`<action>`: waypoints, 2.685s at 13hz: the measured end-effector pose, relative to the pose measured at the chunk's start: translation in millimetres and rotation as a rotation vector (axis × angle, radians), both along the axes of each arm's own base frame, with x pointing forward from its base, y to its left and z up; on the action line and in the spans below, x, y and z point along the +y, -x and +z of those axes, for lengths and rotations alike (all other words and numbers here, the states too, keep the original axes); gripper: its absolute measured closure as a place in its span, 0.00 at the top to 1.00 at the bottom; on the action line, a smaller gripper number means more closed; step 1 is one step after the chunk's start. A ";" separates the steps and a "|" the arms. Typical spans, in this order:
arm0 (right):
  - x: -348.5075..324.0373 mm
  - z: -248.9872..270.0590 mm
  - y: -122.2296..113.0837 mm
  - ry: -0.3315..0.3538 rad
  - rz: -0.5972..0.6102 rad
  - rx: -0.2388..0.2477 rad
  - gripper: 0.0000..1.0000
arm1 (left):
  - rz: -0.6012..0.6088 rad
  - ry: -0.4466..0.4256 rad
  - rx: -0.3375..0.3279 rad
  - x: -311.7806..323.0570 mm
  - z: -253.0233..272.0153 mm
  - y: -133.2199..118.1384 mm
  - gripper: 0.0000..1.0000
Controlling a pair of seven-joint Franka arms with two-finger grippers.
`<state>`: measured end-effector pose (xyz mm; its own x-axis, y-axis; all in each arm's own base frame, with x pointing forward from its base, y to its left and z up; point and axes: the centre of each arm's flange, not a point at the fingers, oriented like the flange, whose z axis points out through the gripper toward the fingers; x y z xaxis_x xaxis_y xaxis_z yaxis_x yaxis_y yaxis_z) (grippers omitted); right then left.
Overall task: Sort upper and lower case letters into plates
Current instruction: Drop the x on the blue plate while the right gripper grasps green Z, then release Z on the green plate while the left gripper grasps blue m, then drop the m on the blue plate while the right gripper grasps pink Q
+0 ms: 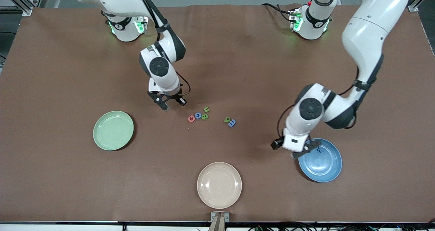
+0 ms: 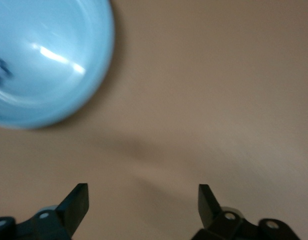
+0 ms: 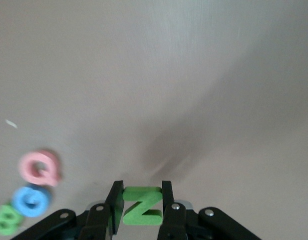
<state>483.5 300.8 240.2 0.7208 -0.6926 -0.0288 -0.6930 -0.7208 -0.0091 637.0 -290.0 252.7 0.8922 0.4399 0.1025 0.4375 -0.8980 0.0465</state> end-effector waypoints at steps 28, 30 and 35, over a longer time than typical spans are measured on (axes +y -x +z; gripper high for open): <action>-204.0 -18.6 -100.3 -0.030 0.248 -0.107 1.00 | 0.316 0.011 0.015 -66.3 -21.6 4.3 0.39; -149.0 1.8 -107.0 -0.057 0.160 -0.112 1.00 | 0.263 -0.021 0.008 -2.0 -6.9 -27.5 0.39; -31.4 -13.2 -100.0 -0.083 -0.079 -0.073 1.00 | 0.128 -0.076 0.030 147.3 -13.2 -71.3 0.39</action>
<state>583.5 269.4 227.0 0.6666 -0.7444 -0.0383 -0.7427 -0.6590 -0.1189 708.3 -142.7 239.5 0.8324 0.5424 0.1136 0.5489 -0.8352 -0.0342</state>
